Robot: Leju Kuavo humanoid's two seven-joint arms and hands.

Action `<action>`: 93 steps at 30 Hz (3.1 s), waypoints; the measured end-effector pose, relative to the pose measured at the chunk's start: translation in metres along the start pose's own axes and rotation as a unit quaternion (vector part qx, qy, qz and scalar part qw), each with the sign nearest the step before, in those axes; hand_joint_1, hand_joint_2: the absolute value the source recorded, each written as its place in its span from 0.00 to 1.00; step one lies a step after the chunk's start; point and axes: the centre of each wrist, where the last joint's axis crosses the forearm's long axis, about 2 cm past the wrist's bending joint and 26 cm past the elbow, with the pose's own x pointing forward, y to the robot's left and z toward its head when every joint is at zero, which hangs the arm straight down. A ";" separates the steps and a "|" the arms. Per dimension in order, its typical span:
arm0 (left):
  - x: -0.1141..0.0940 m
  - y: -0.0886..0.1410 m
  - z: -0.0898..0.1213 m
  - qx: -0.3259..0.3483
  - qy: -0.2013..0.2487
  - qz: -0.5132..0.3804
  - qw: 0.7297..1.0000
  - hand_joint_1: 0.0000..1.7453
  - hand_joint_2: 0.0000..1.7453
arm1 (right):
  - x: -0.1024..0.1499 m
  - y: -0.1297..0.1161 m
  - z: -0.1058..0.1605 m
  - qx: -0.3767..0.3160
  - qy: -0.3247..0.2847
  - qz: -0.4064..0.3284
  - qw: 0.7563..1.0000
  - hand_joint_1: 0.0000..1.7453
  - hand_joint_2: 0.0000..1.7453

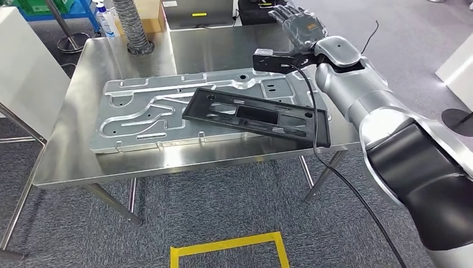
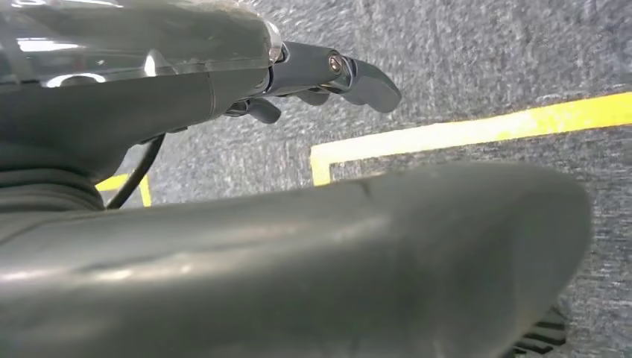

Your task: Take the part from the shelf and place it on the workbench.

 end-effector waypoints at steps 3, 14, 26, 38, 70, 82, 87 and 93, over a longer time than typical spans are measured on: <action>0.001 0.000 0.000 -0.001 -0.001 -0.001 1.000 0.00 0.00 | -0.002 0.000 0.000 -0.003 0.010 -0.007 1.000 0.00 0.00; 0.000 0.001 0.000 -0.001 -0.001 -0.003 1.000 0.00 0.00 | 0.017 0.000 -0.004 -0.005 0.012 -0.025 1.000 0.00 0.00; -0.003 0.001 0.000 -0.003 0.003 -0.002 1.000 0.00 0.00 | 0.009 0.013 0.002 -0.008 0.034 -0.055 0.998 0.00 0.00; -0.003 0.006 -0.001 0.000 0.003 -0.005 1.000 0.00 0.00 | 0.002 0.042 0.016 -0.032 0.077 -0.115 0.990 0.00 0.00; 0.012 0.004 -0.002 0.008 -0.004 -0.038 0.999 0.00 0.00 | -0.030 0.271 0.317 -0.262 0.388 -0.214 0.858 0.00 0.00; 0.015 0.005 -0.003 0.007 -0.008 -0.040 0.999 0.00 0.00 | 0.135 0.332 0.356 -0.170 0.535 -0.465 0.685 0.00 0.00; 0.017 0.005 -0.003 0.007 -0.013 -0.043 0.999 0.00 0.00 | 0.171 0.353 0.394 -0.016 0.570 -0.517 0.638 0.00 0.00; 0.025 0.007 -0.004 0.010 -0.025 -0.056 0.998 0.00 0.00 | 0.206 0.365 0.448 0.155 0.593 -0.552 0.565 0.00 0.00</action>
